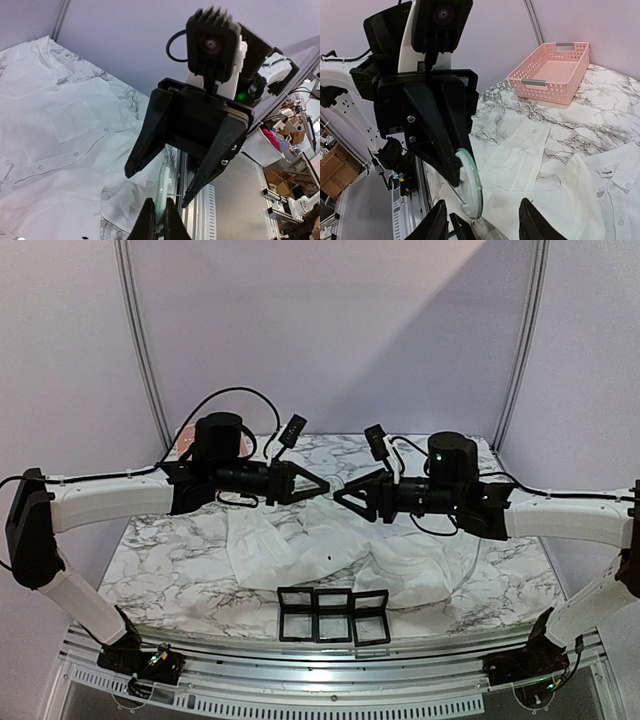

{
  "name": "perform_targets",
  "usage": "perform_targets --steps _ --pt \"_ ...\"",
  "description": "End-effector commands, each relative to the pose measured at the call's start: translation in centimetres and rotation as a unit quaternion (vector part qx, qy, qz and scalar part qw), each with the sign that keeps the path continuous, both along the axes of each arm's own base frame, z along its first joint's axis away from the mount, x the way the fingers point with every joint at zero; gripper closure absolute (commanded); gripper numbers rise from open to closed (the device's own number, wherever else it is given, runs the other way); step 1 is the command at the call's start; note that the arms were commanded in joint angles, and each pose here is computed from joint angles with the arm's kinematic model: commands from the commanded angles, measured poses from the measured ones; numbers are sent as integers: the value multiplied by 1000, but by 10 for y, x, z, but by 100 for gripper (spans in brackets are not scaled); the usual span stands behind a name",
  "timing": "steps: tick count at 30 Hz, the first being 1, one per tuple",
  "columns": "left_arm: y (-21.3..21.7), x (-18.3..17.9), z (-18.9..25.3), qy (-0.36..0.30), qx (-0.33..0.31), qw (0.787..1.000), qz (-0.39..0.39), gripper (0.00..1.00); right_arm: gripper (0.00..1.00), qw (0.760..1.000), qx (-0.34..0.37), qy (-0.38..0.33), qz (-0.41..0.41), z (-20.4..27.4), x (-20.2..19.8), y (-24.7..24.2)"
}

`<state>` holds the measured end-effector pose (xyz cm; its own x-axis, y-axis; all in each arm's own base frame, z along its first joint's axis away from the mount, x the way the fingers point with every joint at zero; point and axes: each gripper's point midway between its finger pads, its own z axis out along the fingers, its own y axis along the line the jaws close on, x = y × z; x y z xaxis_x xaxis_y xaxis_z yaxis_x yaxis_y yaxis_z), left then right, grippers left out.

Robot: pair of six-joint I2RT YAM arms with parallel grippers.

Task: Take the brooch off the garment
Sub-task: Close the brooch at the center of the board.

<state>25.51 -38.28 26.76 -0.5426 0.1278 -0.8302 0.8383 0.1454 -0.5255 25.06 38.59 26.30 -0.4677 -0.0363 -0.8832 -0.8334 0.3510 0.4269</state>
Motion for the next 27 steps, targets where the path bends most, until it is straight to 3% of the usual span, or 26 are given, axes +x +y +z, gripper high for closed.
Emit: perform_targets --steps 1,27 --pt "5 -2 8 -8 -12 1000 -3 100 55 1000 3 2 -4 0 4 6" --pt "2 -8 7 -9 -13 1000 -16 100 71 1000 17 6 -9 5 10 11"
